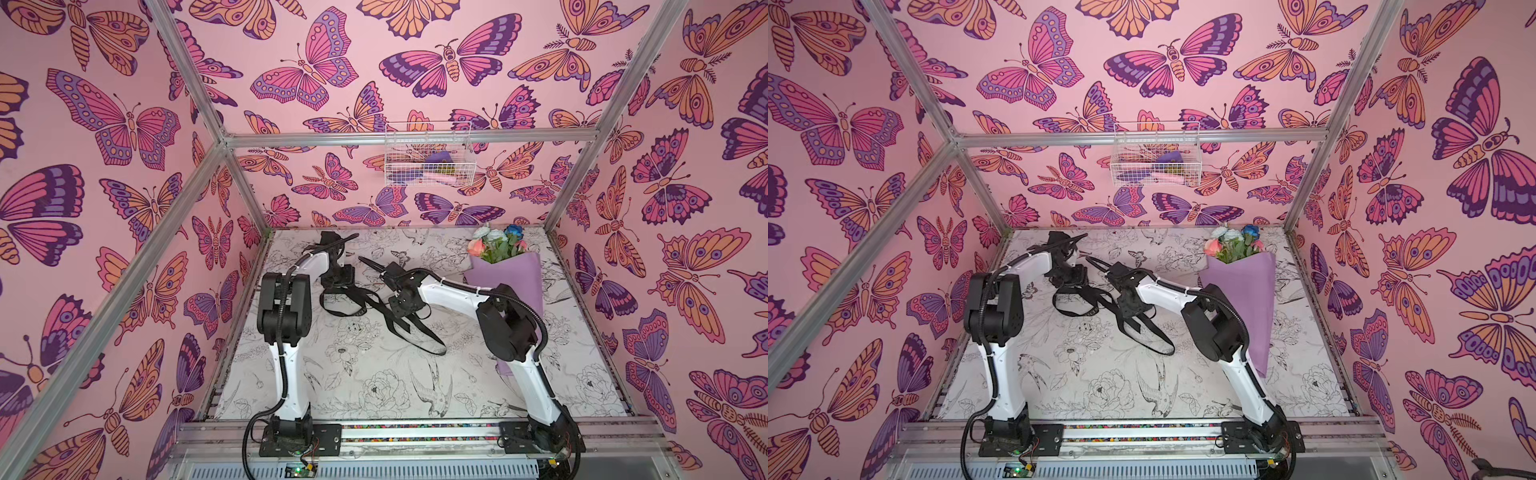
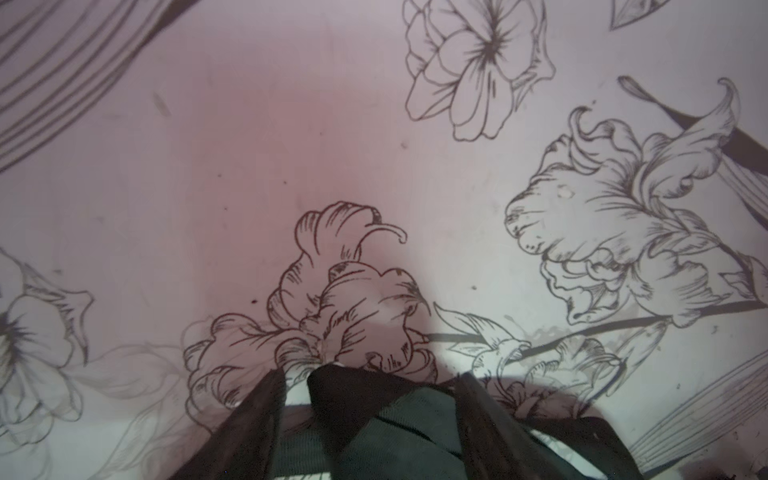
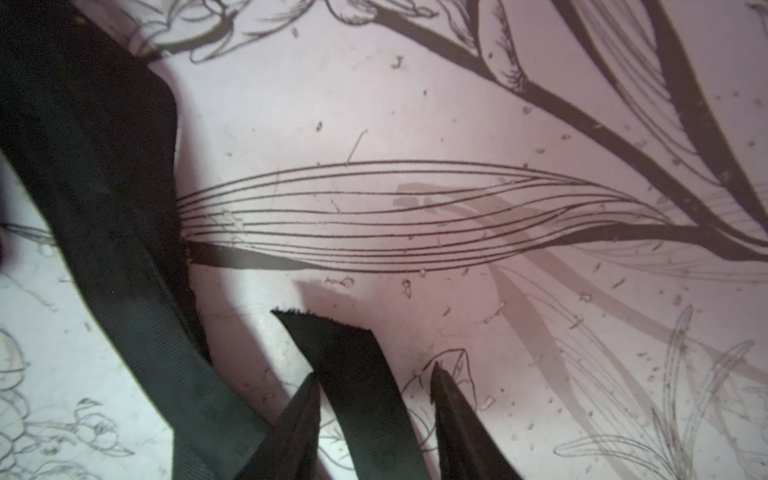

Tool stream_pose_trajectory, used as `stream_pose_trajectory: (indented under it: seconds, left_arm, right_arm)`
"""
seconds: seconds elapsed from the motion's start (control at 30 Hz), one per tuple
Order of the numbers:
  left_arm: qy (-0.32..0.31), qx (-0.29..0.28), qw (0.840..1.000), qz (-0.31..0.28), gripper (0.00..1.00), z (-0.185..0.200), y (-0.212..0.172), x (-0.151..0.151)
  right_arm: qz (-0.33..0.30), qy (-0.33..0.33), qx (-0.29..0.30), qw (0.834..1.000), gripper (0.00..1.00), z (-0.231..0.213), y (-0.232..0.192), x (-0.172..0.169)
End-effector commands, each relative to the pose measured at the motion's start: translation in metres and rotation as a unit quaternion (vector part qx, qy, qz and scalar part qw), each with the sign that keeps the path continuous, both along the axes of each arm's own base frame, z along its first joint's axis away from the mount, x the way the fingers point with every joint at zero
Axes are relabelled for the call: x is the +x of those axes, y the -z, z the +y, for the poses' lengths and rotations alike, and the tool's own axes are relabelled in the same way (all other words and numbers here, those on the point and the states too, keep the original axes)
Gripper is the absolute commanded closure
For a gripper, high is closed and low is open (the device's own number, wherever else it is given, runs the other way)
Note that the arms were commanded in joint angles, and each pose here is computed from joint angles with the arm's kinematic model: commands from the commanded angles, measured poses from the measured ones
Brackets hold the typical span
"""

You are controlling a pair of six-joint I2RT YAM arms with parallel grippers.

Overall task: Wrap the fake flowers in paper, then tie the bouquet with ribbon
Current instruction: 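Grasp the ribbon's free end with the right gripper beside the left gripper, then pull the ribbon apart, left gripper away from the cone, right toward it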

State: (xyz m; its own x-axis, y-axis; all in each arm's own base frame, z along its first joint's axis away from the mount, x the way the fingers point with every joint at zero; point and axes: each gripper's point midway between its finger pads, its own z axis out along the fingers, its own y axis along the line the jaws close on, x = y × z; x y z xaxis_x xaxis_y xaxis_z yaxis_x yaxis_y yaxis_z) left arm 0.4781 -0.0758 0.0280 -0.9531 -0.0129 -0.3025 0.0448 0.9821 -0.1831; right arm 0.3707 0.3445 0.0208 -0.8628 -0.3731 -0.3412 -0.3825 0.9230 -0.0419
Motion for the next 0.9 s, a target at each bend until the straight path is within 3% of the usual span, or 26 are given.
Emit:
stream_pose_trajectory:
  seconds: [0.0, 0.27, 0.37, 0.5, 0.67, 0.87]
  left_arm:
    - [0.001, 0.003, 1.000, 0.012, 0.36, 0.005, -0.006, -0.011]
    - [0.001, -0.017, 1.000, 0.018, 0.27, -0.001, -0.011, -0.021]
    - [-0.001, -0.015, 1.000, 0.010, 0.25, 0.001, -0.019, -0.022]
    - [-0.001, -0.015, 1.000, 0.008, 0.45, 0.002, -0.023, -0.025]
    - [0.002, -0.010, 1.000, 0.005, 0.41, 0.004, -0.027, -0.030]
    - [-0.006, 0.006, 1.000, 0.021, 0.50, 0.012, -0.014, -0.036]
  right_arm:
    - [0.031, 0.009, -0.038, 0.999, 0.65, -0.020, 0.024, -0.016]
    - [0.026, 0.022, -0.050, 0.998, 0.89, -0.029, 0.025, -0.016]
    - [0.023, 0.030, -0.048, 0.998, 0.93, -0.033, 0.022, -0.014]
    - [0.023, 0.036, -0.043, 0.998, 0.94, -0.034, 0.021, -0.012]
    - [0.029, 0.038, -0.043, 0.998, 0.95, -0.035, 0.024, -0.013]
    - [0.032, 0.041, -0.041, 0.998, 0.98, -0.036, 0.027, -0.013]
